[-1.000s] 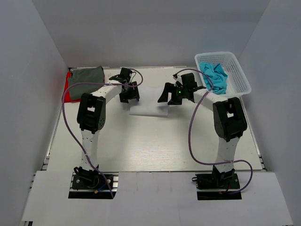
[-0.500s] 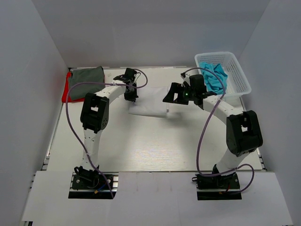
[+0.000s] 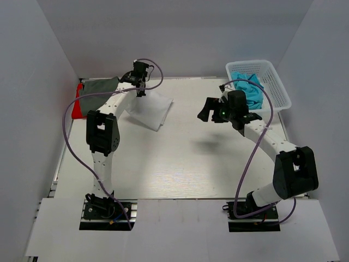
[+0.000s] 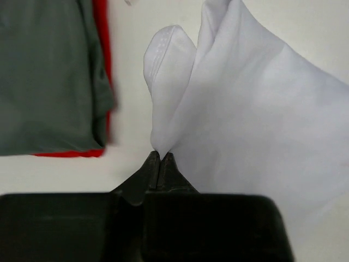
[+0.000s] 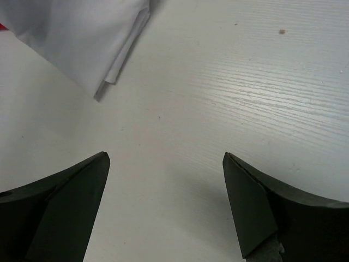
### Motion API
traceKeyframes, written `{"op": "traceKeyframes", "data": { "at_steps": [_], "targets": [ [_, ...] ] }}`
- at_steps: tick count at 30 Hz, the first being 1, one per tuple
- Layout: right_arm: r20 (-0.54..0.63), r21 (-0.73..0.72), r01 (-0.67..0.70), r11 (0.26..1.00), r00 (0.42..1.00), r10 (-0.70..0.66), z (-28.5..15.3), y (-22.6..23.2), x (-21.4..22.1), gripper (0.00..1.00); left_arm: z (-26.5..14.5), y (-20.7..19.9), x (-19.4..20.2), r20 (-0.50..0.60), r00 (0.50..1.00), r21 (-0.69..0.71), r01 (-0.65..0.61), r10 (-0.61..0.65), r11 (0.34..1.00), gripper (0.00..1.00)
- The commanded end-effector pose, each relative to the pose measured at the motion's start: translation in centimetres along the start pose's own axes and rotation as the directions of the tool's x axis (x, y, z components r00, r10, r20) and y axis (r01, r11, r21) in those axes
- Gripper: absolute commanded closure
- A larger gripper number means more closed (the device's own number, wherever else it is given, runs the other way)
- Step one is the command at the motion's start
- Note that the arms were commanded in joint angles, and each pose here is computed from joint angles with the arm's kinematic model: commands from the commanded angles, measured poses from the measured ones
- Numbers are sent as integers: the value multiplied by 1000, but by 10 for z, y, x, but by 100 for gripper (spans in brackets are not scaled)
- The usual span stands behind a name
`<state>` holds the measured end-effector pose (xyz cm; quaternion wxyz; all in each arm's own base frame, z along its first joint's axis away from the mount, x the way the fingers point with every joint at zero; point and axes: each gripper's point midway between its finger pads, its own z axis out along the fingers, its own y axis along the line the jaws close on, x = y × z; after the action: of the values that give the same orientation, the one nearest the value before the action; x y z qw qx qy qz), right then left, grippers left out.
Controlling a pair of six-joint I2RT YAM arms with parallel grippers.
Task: Fold and stack the t-shirts
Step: Put the neatly folded tshirt into the corner of the board with the left arm
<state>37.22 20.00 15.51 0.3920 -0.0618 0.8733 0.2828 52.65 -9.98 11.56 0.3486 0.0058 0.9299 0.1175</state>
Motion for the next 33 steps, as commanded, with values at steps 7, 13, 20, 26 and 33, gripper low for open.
{"op": "traceKeyframes", "data": {
  "at_steps": [7,13,20,26,33],
  "targets": [
    [53,13,56,998,997,-57,-19,3,-14,10,-44,80,-102,222,975,-148,6,28,989,100],
    [76,24,74,997,994,-75,-26,4,-21,10,-49,122,-119,261,964,-213,12,45,977,100],
    [108,29,93,995,990,-95,-35,8,-31,10,-69,154,-135,312,950,-253,57,25,966,100],
    [128,-47,110,993,986,-103,-38,24,-34,10,-93,160,-151,374,927,-216,104,-16,971,100],
    [142,-62,115,991,984,-106,-44,28,-36,10,-107,189,-162,417,908,-243,144,-30,959,100]
  ]
}}
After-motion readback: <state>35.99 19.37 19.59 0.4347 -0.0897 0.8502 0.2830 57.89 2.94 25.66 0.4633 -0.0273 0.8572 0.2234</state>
